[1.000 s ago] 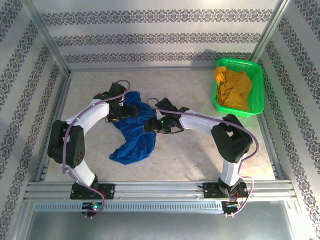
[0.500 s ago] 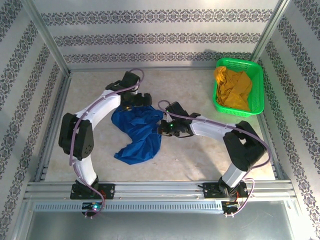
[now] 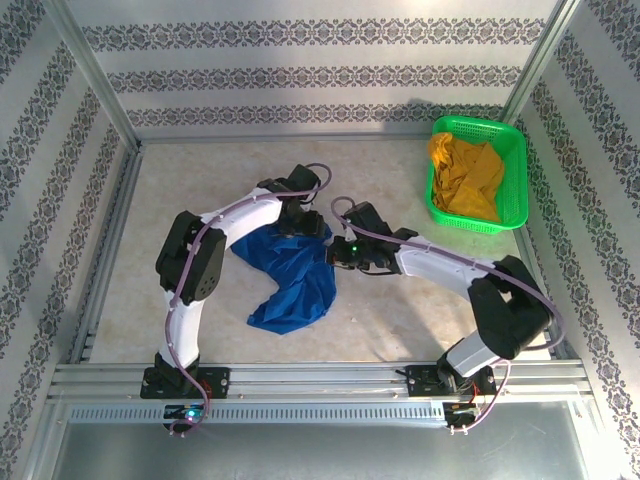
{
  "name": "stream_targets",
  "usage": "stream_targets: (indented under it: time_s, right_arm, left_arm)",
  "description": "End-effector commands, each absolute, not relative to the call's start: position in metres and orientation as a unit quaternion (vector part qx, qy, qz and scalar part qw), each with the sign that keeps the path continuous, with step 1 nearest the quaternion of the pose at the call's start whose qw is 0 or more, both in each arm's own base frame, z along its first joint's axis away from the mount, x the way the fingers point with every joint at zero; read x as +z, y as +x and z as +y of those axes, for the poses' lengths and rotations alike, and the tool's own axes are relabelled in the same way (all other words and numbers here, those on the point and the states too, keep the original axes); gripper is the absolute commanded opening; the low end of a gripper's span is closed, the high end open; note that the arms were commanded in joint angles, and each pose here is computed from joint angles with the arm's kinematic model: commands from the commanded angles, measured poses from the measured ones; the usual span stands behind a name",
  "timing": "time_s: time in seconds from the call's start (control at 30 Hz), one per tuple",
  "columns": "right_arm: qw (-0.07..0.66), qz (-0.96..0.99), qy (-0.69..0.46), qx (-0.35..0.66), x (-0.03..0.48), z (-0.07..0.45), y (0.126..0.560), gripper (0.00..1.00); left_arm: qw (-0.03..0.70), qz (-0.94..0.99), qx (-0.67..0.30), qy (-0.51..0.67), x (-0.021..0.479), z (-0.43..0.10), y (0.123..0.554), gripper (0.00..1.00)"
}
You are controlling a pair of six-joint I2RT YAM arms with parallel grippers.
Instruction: Fold the inside-out t-shirt
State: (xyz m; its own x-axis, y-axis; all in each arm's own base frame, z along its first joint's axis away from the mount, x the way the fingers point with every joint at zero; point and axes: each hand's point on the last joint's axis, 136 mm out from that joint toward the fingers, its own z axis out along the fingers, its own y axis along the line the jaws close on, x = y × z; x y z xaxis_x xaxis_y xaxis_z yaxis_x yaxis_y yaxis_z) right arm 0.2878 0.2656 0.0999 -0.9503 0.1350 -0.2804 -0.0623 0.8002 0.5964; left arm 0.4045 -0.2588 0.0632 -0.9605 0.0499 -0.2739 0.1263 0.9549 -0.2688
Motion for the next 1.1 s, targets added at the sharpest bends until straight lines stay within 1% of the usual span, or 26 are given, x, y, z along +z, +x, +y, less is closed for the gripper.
stream_targets:
  time_s: [0.0,0.03,0.1,0.2,0.3,0.4,0.53,0.67,0.73,0.8,0.87,0.93,1.03,1.07]
  right_arm:
    - [0.211,0.926,0.04,0.311,0.141,0.237,0.303,0.0]
    - [0.226,0.921,0.048,0.313,0.156,0.228,0.309,0.0]
    - [0.272,0.906,0.061,0.318,0.196,0.206,0.324,0.0]
    - [0.339,0.878,0.074,0.329,0.259,0.177,0.341,0.0]
    - [0.388,0.848,0.074,0.353,0.319,0.159,0.351,0.0]
    - [0.425,0.826,0.052,0.366,0.366,0.155,0.348,0.0]
    - [0.463,0.802,0.035,0.377,0.403,0.149,0.332,0.0]
    - [0.496,0.777,0.032,0.387,0.43,0.14,0.311,0.0]
    - [0.501,0.771,0.033,0.391,0.435,0.138,0.304,0.0]
    - [0.489,0.778,0.041,0.392,0.424,0.138,0.305,0.0]
    - [0.472,0.792,0.052,0.384,0.402,0.139,0.318,0.0]
    - [0.454,0.806,0.07,0.374,0.374,0.14,0.337,0.0]
    - [0.431,0.833,0.098,0.332,0.327,0.136,0.376,0.0]
    - [0.423,0.846,0.104,0.308,0.311,0.133,0.389,0.0]
  left_arm:
    - [0.201,0.969,-0.143,-0.008,0.118,-0.236,0.441,0.0]
    - [0.224,0.963,-0.149,-0.023,0.14,-0.229,0.448,0.0]
    - [0.289,0.94,-0.169,-0.063,0.199,-0.207,0.464,0.0]
    - [0.376,0.896,-0.209,-0.114,0.281,-0.177,0.472,0.02]
    - [0.437,0.853,-0.245,-0.148,0.341,-0.159,0.464,0.04]
    - [0.471,0.821,-0.276,-0.165,0.372,-0.152,0.448,0.04]
    - [0.491,0.79,-0.312,-0.193,0.382,-0.142,0.421,0.06]
    - [0.505,0.763,-0.339,-0.218,0.391,-0.128,0.382,0.07]
    - [0.519,0.751,-0.343,-0.223,0.401,-0.12,0.364,0.1]
    - [0.518,0.748,-0.34,-0.236,0.4,-0.114,0.356,0.14]
    - [0.509,0.761,-0.323,-0.24,0.387,-0.113,0.361,0.15]
    - [0.487,0.777,-0.308,-0.252,0.363,-0.116,0.375,0.15]
    - [0.461,0.803,-0.282,-0.252,0.325,-0.127,0.412,0.15]
    - [0.447,0.815,-0.27,-0.251,0.31,-0.131,0.426,0.16]
